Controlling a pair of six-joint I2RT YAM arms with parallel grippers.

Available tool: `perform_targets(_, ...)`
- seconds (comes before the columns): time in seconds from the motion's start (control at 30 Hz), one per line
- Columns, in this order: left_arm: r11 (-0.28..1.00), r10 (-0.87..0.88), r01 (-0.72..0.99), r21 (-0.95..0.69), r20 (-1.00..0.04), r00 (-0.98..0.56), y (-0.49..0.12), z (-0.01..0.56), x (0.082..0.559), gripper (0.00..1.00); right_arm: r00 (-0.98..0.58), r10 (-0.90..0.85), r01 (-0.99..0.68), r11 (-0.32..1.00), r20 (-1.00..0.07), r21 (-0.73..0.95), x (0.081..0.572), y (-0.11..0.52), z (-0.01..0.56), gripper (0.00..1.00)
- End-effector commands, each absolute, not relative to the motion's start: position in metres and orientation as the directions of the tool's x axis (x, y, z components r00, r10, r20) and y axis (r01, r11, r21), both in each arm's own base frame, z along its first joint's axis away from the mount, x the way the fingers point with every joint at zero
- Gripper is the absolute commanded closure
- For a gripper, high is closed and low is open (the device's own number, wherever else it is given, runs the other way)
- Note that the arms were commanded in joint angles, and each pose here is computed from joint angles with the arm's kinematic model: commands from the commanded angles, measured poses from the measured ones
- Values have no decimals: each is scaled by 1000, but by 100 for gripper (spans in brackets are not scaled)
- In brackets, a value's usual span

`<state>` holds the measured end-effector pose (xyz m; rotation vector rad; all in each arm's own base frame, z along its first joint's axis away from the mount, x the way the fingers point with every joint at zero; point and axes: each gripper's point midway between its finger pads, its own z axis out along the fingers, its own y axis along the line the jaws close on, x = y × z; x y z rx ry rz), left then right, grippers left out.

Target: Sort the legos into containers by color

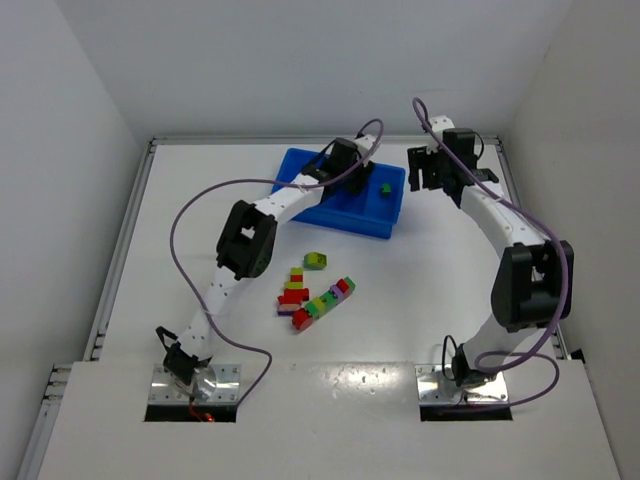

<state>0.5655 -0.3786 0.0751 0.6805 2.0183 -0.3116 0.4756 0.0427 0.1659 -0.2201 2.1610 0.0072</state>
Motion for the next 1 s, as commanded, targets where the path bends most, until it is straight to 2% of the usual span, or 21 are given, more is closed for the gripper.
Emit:
perform_targets(0.0, 832, 327, 544, 110, -889, -321, -379, 106, 579, 37, -541, -148, -259, 966, -828, -4, 459, 57, 170, 29)
perform_targets(0.07, 826, 291, 555, 100, -918, -268, -383, 138, 579, 35, -545, -148, -298, 954, -825, 26, 453, 66, 166, 29)
perform_targets(0.17, 804, 238, 591, 65, -946, -221, -382, 179, 576, 26, -559, -148, -325, 944, -816, 51, 444, 71, 155, 29)
perform_targets(0.2, 800, 196, 598, 45, -962, -189, -382, 214, 570, 25, -559, -148, -325, 944, -816, 51, 444, 71, 155, 27)
perform_targets(0.27, 767, 168, 641, 7, -967, -191, -378, 240, 559, 22, -546, -159, -397, 914, -823, 87, 438, 85, 157, 23)
perform_targets(0.3, 760, 138, 650, -3, -976, -167, -366, 275, 550, 22, -545, -170, -428, 898, -821, 98, 434, 89, 156, 21)
perform_targets(0.37, 719, 141, 695, -29, -972, -187, -351, 289, 532, 22, -508, -202, -551, 823, -837, 136, 423, 110, 164, 21)
perform_targets(0.53, 735, 92, 660, -154, -942, -323, -269, 302, 477, 22, -415, -268, -801, 562, -869, 209, 382, 170, 174, 21)
perform_targets(0.57, 762, 83, 627, -164, -934, -346, -237, 298, 461, 22, -361, -305, -849, 500, -881, 174, 379, 186, 177, 21)
perform_targets(0.63, 791, 73, 588, -171, -927, -369, -207, 293, 446, 22, -357, -347, -888, 414, -867, 200, 368, 207, 165, 21)
perform_targets(0.67, 810, 89, 569, -142, -929, -359, -186, 290, 443, 22, -296, -381, -925, 342, -876, 164, 364, 226, 167, 21)
perform_targets(0.7, 820, 104, 555, -137, -919, -381, -172, 280, 426, 22, -296, -400, -940, 284, -867, 189, 353, 237, 161, 21)
perform_targets(0.8, 854, 123, 508, -115, -903, -412, -140, 264, 416, 22, -207, -462, -977, 149, -863, 154, 345, 271, 141, 21)
perform_targets(0.93, 895, 82, 424, -139, -882, -463, -107, 255, 414, 22, -108, -527, -993, 24, -843, 112, 343, 304, 122, 27)
perform_targets(0.97, 896, 68, 416, -153, -880, -469, -104, 254, 411, 22, -126, -556, -989, 10, -821, 145, 336, 306, 113, 28)
